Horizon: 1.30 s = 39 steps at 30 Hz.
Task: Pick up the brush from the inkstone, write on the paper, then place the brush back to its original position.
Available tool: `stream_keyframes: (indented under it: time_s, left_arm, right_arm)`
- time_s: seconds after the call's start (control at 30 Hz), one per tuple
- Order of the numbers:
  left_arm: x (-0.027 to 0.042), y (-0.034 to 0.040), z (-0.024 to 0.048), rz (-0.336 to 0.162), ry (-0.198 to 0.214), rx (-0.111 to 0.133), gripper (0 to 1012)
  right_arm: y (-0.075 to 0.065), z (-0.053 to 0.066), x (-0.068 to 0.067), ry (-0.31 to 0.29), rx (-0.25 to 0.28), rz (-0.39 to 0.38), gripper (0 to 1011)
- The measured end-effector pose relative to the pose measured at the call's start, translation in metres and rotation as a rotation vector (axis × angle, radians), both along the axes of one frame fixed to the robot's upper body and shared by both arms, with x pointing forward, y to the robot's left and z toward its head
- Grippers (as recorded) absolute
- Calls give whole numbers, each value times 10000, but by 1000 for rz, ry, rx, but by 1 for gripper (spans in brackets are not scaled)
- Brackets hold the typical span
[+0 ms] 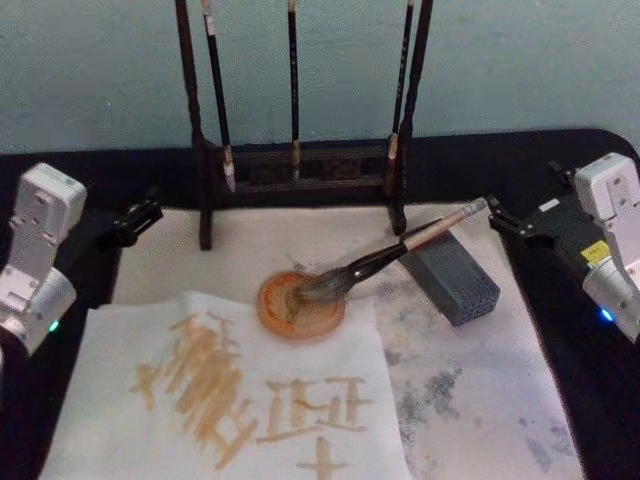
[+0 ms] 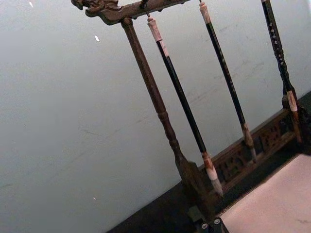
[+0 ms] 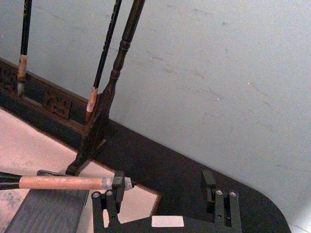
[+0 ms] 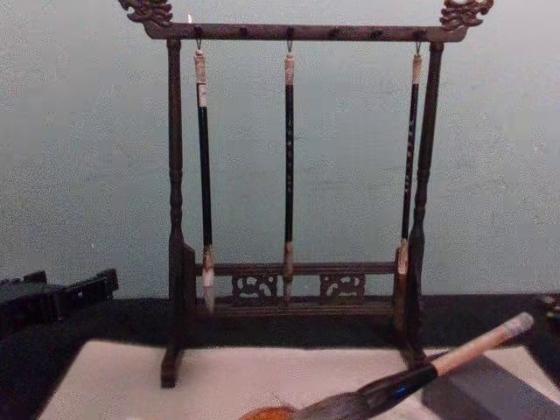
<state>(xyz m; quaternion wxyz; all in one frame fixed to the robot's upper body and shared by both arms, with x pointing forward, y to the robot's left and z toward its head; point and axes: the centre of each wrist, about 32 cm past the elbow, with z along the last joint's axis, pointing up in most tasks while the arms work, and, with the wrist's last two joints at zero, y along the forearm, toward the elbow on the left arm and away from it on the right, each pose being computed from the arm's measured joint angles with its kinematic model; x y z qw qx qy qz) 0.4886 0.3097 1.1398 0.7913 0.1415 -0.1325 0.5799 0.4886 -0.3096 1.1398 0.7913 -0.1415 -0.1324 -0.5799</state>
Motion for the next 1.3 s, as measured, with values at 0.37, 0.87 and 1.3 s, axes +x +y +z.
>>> stream_keyframes:
  time_s: [0.37,0.87,1.3]
  left_arm:
    - [0,0,0,0,0,0,1002]
    - [0,0,0,0,0,0,1002]
    - [0,0,0,0,0,0,1002]
  right_arm:
    - [0,0,0,0,0,0,1006]
    - [0,0,0,0,0,0,1006]
    - [4,111,-98,13,198,37,1006]
